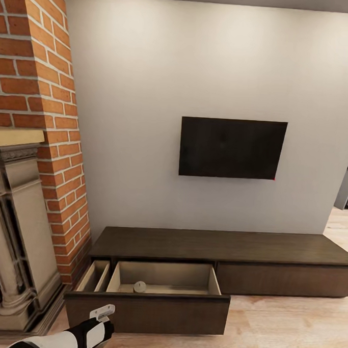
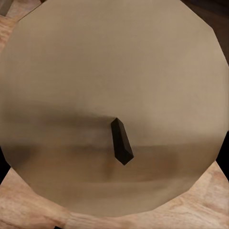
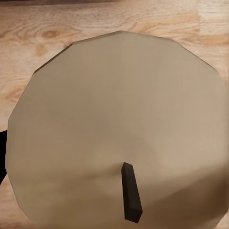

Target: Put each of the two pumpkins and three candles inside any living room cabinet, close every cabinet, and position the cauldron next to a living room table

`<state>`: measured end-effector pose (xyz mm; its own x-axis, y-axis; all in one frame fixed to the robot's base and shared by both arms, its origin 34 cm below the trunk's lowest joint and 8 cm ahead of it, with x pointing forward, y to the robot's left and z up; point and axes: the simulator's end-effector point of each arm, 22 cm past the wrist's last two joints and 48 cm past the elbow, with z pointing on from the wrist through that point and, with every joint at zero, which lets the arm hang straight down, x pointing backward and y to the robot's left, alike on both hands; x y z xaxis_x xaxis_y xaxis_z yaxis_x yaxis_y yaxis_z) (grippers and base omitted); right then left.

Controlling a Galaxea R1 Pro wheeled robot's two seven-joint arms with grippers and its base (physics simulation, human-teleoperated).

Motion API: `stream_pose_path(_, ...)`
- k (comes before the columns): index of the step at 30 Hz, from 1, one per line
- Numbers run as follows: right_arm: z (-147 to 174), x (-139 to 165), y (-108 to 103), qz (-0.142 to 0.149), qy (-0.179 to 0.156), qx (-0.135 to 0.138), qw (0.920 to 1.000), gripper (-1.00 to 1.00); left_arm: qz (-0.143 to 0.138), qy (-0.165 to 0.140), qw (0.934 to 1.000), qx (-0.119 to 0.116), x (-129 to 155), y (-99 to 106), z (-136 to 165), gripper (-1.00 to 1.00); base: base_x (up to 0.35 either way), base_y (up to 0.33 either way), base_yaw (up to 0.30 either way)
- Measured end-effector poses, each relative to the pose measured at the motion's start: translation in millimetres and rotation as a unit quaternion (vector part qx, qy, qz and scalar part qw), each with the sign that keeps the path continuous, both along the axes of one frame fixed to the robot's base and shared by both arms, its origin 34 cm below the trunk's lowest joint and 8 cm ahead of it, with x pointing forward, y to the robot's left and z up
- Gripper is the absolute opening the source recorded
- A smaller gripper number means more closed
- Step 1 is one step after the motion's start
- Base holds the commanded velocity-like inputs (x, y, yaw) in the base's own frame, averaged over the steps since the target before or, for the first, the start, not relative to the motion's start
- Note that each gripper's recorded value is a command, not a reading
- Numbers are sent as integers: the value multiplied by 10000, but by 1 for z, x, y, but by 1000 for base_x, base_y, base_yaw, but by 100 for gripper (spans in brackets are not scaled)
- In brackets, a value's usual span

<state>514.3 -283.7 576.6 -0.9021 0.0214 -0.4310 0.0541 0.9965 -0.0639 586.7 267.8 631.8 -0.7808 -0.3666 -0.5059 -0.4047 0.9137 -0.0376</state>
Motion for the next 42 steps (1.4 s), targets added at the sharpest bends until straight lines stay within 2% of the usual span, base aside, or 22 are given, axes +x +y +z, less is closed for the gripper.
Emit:
stream_pose_path(8,0,0,0,-1,-5,1,10000,-100,0,-5,10000,1,0,0,0,-100,0,0,-154)
stream_pose_path(20,1,1,2,-2,-15,38,10000,-100,61,-239,9997,65,9,4,7,-100,0,0,-9)
stream_pose_path(28,3,5,0,-8,-55,30,10000,-100,51,-292,9995,54,14,3,11,-100,0,0,0)
stream_pose_path(32,9,14,3,14,-157,56,9999,-100,-50,-446,9990,-44,29,-8,22,-100,0,0,0)
stream_pose_path(35,30,45,20,125,-507,193,9984,-100,-290,-337,9985,-316,41,-32,33,-100,0,0,0)
stream_pose_path(37,38,55,27,166,-570,259,9979,-100,-469,-254,9975,-473,48,-47,42,-100,0,0,0)
stream_pose_path(39,44,60,37,229,-471,349,9980,-100,-719,-204,9951,-640,57,-66,56,-100,0,0,0)
stream_pose_path(41,49,62,46,295,-343,417,9981,-100,-861,-137,9936,-711,60,-76,64,-100,0,0,0)
stream_pose_path(42,56,65,54,355,-237,491,9979,-100,-956,-4,9925,-758,58,-83,67,-100,0,0,0)
